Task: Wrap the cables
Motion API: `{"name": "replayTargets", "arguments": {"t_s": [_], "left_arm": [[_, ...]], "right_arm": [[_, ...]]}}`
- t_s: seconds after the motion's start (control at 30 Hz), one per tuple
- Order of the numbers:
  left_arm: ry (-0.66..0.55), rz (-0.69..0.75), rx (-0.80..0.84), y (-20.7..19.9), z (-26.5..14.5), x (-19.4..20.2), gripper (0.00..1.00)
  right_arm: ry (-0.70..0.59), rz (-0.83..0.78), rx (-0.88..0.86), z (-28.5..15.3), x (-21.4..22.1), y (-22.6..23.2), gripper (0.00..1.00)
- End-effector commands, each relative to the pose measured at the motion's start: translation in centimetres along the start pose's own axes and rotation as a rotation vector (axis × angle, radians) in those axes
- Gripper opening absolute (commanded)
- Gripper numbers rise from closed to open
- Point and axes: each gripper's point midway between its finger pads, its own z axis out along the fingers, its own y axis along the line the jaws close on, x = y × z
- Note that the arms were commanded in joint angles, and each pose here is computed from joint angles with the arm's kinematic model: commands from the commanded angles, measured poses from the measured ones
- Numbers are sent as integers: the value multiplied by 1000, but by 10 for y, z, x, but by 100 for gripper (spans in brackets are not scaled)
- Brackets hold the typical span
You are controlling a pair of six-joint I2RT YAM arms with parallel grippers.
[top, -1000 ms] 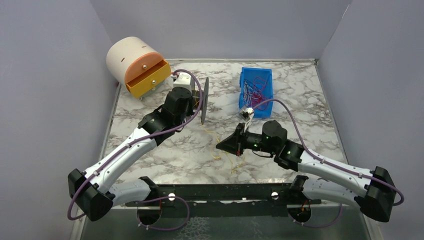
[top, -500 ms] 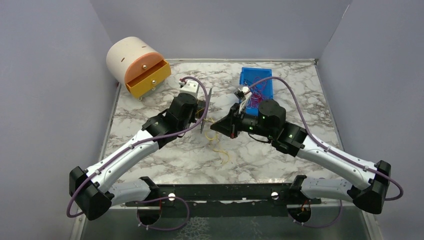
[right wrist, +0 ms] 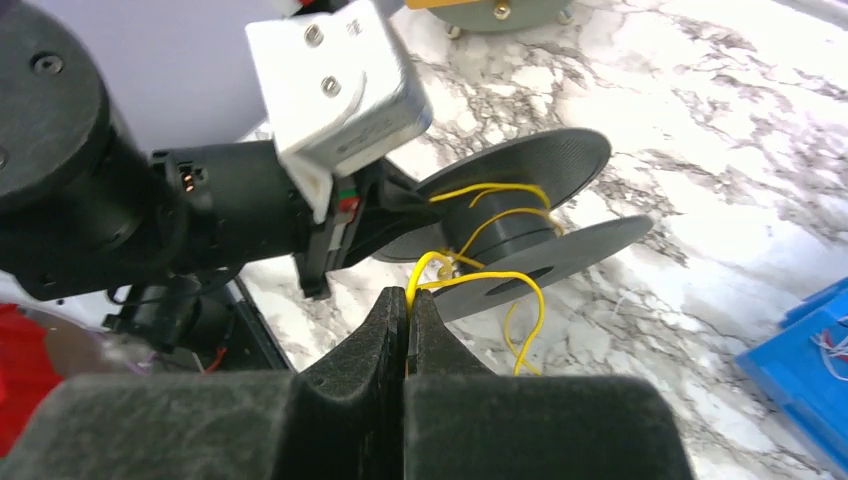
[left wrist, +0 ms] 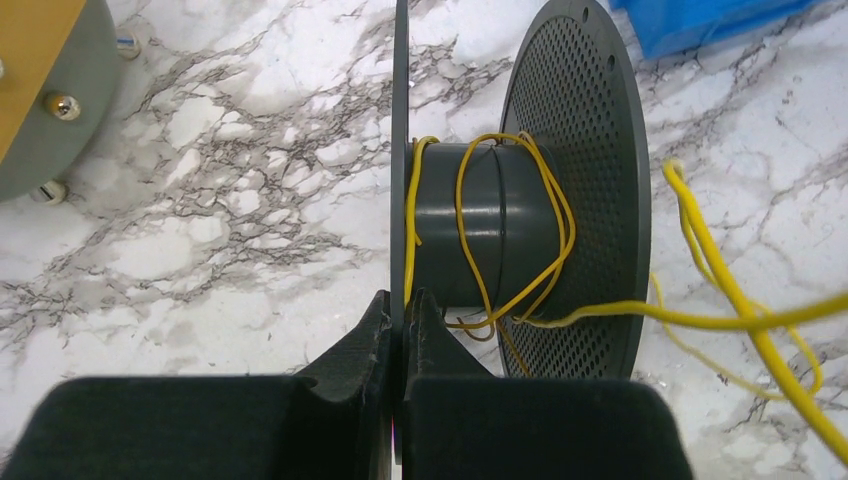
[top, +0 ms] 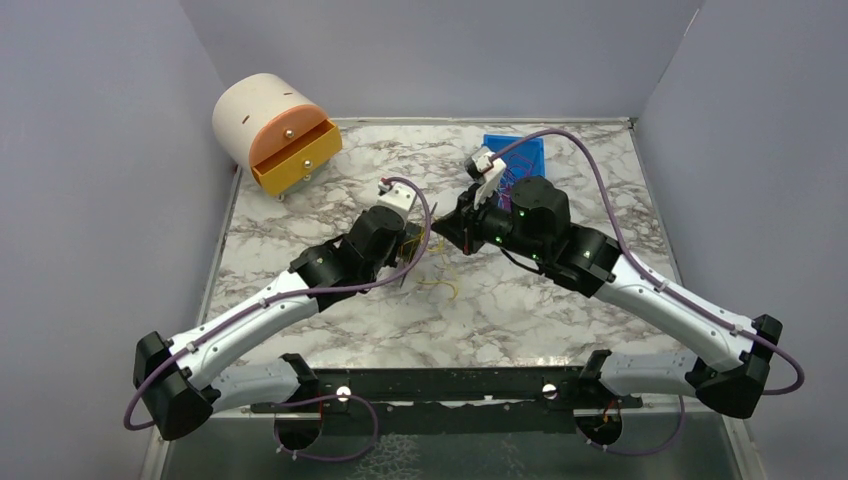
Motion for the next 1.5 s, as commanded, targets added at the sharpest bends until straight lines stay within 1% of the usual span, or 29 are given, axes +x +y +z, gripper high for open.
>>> {"name": "replayTargets", "arguments": {"t_s": [0.0, 0.13, 0.3, 0.5, 0.7, 0.83, 1.0, 1.17, 1.33, 1.47], "left_arm": [[-52, 55, 5, 1, -12, -8, 0], [-34, 109, 24, -2, -16, 3, 0], [-49, 155, 78, -6, -25, 8, 0], [-72, 198, 199, -17, -42, 6, 0], [-87, 218, 358, -36, -61, 5, 0], [-101, 229, 434, -42, -79, -1, 0], [-92, 229, 481, -44, -94, -7, 0], [-143, 211, 524, -43, -115, -27, 0], [-172, 205, 578, -45, -137, -43, 0], [-225, 187, 611, -43, -156, -60, 0]], "right_arm": [[-22, -117, 104, -2, -16, -18, 1], [-12, -172, 146, 2, -20, -27, 1], [4, -246, 243, 8, -16, -48, 1], [14, -322, 377, 10, 3, -80, 1], [8, -336, 456, 14, 29, -101, 1], [13, -344, 484, 15, 45, -113, 1], [19, -297, 529, 14, 65, -129, 1], [0, -216, 530, 16, 87, -137, 1], [-36, -140, 516, 17, 103, -140, 5], [-47, -97, 512, 18, 118, -143, 10]]}}
